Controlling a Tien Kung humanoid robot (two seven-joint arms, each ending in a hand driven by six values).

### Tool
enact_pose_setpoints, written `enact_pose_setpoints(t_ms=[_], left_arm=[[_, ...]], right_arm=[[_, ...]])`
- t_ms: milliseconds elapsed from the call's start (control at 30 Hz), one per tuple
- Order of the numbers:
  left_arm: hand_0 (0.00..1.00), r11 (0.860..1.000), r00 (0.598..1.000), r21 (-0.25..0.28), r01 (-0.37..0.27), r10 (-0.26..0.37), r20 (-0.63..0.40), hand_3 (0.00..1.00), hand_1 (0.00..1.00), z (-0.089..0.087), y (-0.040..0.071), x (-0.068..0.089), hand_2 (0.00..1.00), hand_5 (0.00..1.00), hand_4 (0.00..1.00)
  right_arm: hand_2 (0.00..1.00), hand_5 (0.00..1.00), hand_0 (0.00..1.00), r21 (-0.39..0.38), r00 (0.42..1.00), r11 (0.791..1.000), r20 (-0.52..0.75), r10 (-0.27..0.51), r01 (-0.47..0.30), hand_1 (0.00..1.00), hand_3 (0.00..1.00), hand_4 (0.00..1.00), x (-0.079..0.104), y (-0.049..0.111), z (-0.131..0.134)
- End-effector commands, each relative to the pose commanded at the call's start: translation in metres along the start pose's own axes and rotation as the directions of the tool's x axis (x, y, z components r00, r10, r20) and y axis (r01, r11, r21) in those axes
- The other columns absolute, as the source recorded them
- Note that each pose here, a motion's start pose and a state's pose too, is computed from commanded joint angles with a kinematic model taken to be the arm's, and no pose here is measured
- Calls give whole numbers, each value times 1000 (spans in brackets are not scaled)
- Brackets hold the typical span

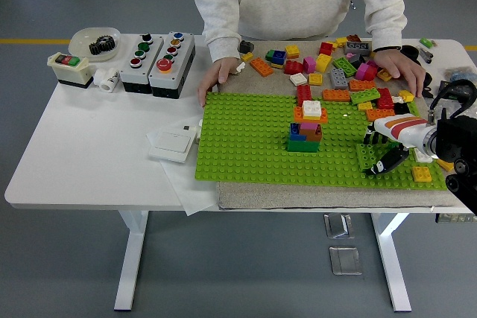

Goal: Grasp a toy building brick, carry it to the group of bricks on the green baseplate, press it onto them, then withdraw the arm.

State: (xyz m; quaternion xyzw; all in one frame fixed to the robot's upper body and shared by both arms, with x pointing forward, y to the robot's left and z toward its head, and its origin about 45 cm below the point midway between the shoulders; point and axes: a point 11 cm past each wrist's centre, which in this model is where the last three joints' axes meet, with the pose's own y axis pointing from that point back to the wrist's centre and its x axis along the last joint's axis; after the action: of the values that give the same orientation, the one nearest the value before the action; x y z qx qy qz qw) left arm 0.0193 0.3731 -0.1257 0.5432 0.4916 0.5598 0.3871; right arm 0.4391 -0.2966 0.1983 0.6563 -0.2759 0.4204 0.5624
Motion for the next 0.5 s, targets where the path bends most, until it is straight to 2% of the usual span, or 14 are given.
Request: enact_pose_setpoints(t_ms=[433, 500], left_arm=[[858, 1000, 1000, -1, 1, -1, 0, 621, 803, 1, 0, 0, 804, 633, 694], [858, 1000, 1000, -1, 2, -2, 0, 620, 802, 1, 0, 0, 804, 634, 693]], right_arm=[[637, 328, 652, 7, 1000, 1000, 3, 8, -8, 606, 606, 924, 2, 1, 0], [615, 314, 635, 10, 1000, 1000, 5, 11, -11, 597, 574, 900, 2, 1, -1]])
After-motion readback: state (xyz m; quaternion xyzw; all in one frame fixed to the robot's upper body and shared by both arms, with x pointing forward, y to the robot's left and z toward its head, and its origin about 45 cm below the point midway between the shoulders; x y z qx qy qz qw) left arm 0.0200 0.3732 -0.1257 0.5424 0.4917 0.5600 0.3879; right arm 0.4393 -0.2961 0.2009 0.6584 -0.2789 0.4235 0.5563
